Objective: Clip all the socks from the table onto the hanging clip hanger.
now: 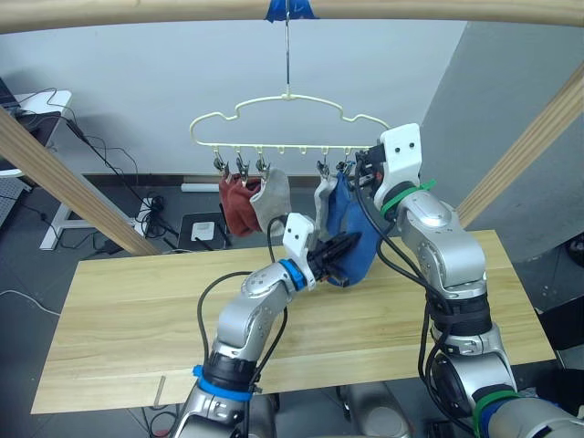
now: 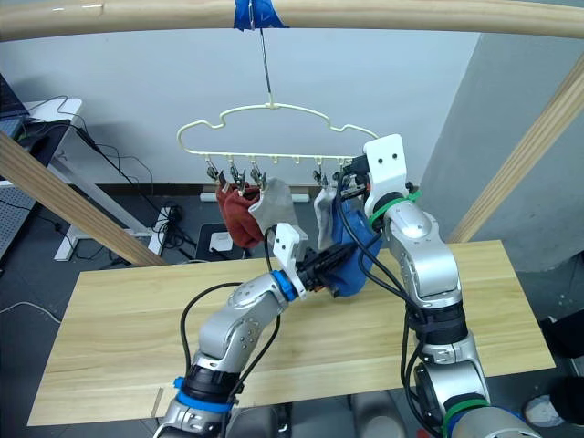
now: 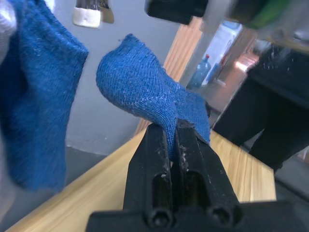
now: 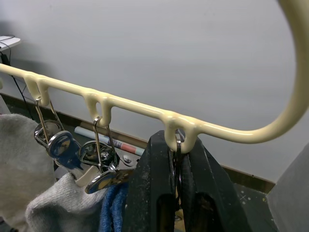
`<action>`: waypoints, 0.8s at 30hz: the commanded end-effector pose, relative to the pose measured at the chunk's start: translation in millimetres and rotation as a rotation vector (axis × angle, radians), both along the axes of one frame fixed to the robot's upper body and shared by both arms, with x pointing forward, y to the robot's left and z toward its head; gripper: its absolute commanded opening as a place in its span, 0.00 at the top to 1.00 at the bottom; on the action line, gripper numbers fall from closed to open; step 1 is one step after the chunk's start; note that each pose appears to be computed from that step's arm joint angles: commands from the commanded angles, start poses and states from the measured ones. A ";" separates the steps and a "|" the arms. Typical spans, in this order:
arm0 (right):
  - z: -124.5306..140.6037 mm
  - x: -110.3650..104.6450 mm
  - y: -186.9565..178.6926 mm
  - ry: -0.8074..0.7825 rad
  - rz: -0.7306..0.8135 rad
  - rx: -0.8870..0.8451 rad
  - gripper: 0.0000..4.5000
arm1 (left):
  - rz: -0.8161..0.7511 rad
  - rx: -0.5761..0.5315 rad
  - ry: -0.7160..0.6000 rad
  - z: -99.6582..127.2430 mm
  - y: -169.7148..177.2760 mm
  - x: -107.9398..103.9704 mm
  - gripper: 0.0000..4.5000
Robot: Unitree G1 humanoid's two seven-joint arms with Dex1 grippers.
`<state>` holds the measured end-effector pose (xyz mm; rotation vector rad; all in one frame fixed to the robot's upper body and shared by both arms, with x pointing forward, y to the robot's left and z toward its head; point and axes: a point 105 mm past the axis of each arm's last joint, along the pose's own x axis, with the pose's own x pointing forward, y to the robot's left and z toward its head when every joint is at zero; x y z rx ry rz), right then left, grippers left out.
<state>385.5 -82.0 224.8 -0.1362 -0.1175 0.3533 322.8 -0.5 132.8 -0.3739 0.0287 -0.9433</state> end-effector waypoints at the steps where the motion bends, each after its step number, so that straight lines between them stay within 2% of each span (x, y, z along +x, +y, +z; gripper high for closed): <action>1: 23.6 -7.7 4.6 -0.077 0.026 0.032 1.00 | -0.005 -0.080 0.022 13.8 -5.6 4.8 0.99; 6: 23.0 -8.1 5.8 -0.072 0.030 0.036 1.00 | -0.024 -0.114 0.067 18.1 -12.4 8.9 0.99; 14: 22.6 -8.5 6.1 -0.068 0.029 0.043 1.00 | -0.152 -0.134 0.206 8.7 -25.0 -2.8 0.99; 19: 21.8 -8.9 6.0 -0.063 0.030 0.044 1.00 | -0.082 -0.198 0.226 17.0 -20.3 13.2 0.99; 24: 21.2 -8.9 6.2 -0.061 0.032 0.043 1.00 | -0.061 -0.241 0.208 27.1 -17.8 20.4 0.99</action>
